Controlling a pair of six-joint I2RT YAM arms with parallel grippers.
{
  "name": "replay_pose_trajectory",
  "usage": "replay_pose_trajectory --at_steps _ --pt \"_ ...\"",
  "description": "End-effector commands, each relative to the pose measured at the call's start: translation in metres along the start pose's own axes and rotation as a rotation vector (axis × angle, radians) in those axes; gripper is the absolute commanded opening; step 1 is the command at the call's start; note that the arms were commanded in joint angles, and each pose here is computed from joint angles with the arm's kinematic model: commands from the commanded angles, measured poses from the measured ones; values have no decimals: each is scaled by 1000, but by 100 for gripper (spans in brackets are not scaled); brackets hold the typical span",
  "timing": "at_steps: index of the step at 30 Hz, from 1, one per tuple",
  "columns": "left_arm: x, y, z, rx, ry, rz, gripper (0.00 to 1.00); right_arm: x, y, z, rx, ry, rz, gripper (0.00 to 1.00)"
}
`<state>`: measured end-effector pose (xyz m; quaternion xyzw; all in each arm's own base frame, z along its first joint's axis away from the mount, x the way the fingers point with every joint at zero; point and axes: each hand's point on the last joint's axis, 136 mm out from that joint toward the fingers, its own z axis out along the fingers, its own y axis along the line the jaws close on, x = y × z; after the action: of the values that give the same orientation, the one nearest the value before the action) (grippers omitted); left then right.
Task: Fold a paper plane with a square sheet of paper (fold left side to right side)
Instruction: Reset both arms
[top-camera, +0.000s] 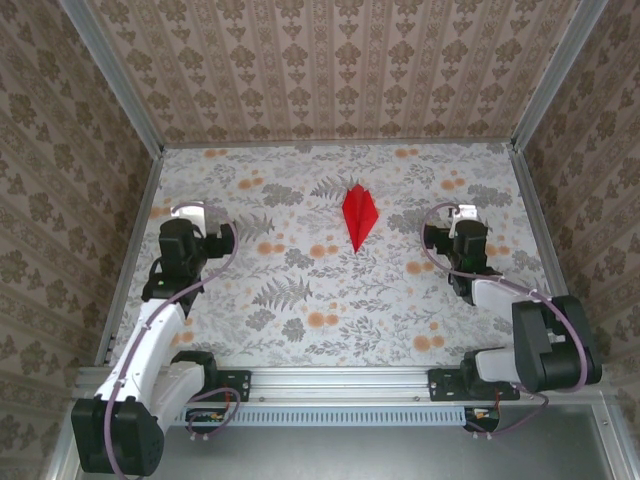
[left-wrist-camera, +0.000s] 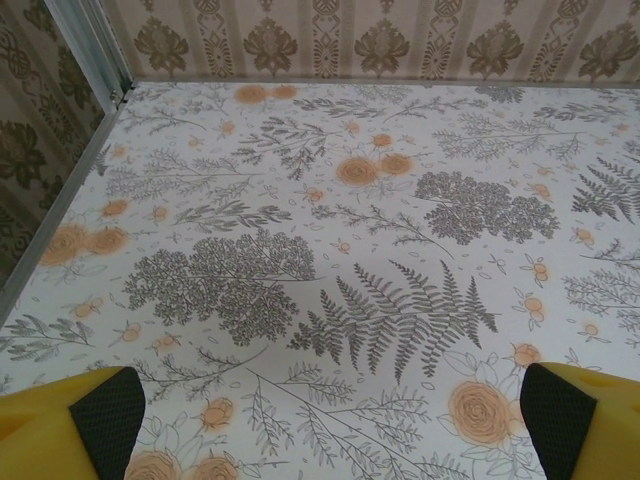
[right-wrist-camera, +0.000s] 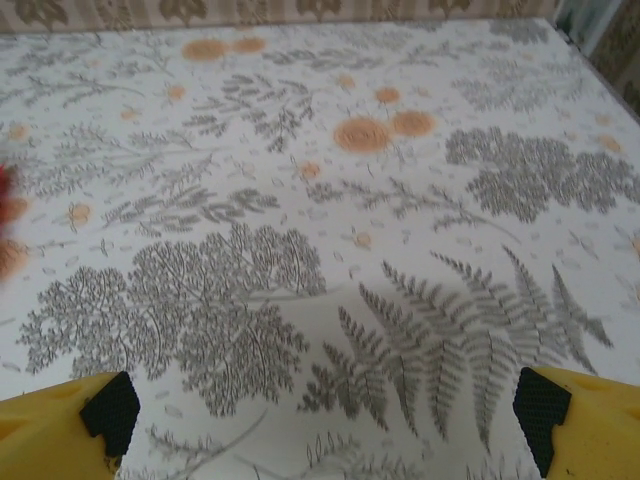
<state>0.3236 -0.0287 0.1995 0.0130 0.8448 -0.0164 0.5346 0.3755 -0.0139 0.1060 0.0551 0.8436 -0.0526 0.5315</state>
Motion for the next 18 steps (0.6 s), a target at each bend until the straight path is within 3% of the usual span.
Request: replay_pose_trajectory --at_steps 1,9,18 --pt "-4 6 1 -27 -24 34 100 -21 6 8 -75 -113 13 100" --pt "1 8 2 -31 -3 56 100 -1 16 23 -143 -89 8 100" --pt "37 29 28 -114 69 92 100 -3 14 24 -139 -89 12 100"
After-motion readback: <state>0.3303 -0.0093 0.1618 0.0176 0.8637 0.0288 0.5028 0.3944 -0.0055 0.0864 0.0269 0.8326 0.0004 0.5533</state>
